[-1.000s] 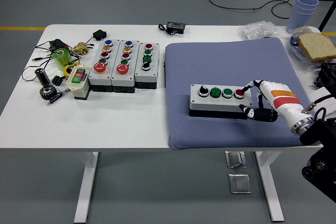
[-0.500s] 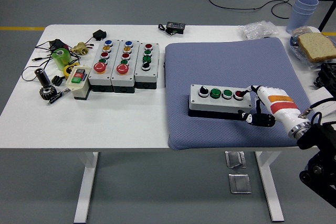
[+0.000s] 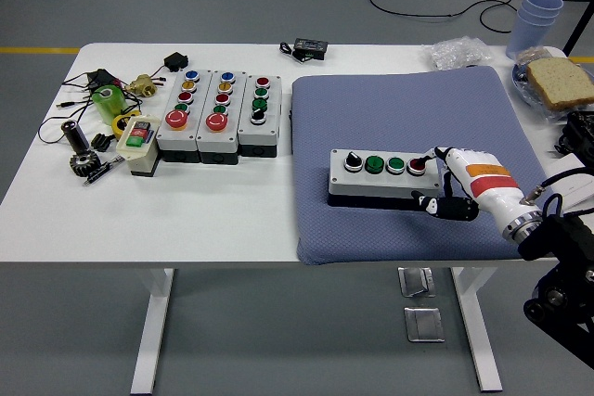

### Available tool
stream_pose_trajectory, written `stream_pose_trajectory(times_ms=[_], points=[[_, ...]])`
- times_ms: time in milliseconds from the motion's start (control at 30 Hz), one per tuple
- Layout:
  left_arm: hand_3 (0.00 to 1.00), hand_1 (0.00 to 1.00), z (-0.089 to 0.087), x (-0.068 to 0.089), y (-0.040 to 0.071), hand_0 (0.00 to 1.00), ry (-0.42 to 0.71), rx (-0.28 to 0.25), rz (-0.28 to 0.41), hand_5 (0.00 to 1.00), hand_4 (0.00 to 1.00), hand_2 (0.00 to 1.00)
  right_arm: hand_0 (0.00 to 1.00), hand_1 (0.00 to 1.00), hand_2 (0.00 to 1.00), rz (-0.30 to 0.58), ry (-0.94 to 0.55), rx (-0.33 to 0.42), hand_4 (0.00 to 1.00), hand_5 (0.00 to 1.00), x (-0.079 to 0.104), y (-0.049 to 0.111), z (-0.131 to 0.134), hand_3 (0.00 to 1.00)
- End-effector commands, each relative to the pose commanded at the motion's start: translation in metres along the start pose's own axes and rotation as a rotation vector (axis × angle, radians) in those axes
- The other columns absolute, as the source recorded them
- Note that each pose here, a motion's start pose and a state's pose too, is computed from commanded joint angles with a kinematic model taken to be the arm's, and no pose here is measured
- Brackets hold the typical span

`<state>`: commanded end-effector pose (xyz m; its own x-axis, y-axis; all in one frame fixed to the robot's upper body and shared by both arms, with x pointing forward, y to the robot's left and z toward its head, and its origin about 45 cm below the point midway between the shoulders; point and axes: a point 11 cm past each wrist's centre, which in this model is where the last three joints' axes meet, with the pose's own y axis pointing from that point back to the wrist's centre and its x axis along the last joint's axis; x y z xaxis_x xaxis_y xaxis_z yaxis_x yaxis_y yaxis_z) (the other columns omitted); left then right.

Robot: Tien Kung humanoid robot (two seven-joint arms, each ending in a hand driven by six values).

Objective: Pick up the button,place it on the desk,press the button,press the button

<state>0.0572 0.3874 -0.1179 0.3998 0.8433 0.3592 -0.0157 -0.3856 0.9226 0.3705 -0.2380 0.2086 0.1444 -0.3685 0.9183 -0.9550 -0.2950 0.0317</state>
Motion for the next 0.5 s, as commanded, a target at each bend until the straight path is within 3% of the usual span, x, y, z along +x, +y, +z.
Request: stream_pose_trajectory(times_ms=[267,500], points=[[0.565,0.624,0.002,0.001,0.000,0.643,0.006,-0.003,0.002,0.861,0.307,0.612,0.124,0.002,0.178,0.003,-0.001,0.050,0.762,0.340,-0.004,-0.010,-0.020,0.640],[0.565,0.624,0.002,0.001,0.000,0.643,0.007,-0.004,0.003,0.860,0.308,0.611,0.126,0.002,0.180,-0.023,0.013,0.049,0.761,0.340,-0.012,-0.011,-0.018,0.642]])
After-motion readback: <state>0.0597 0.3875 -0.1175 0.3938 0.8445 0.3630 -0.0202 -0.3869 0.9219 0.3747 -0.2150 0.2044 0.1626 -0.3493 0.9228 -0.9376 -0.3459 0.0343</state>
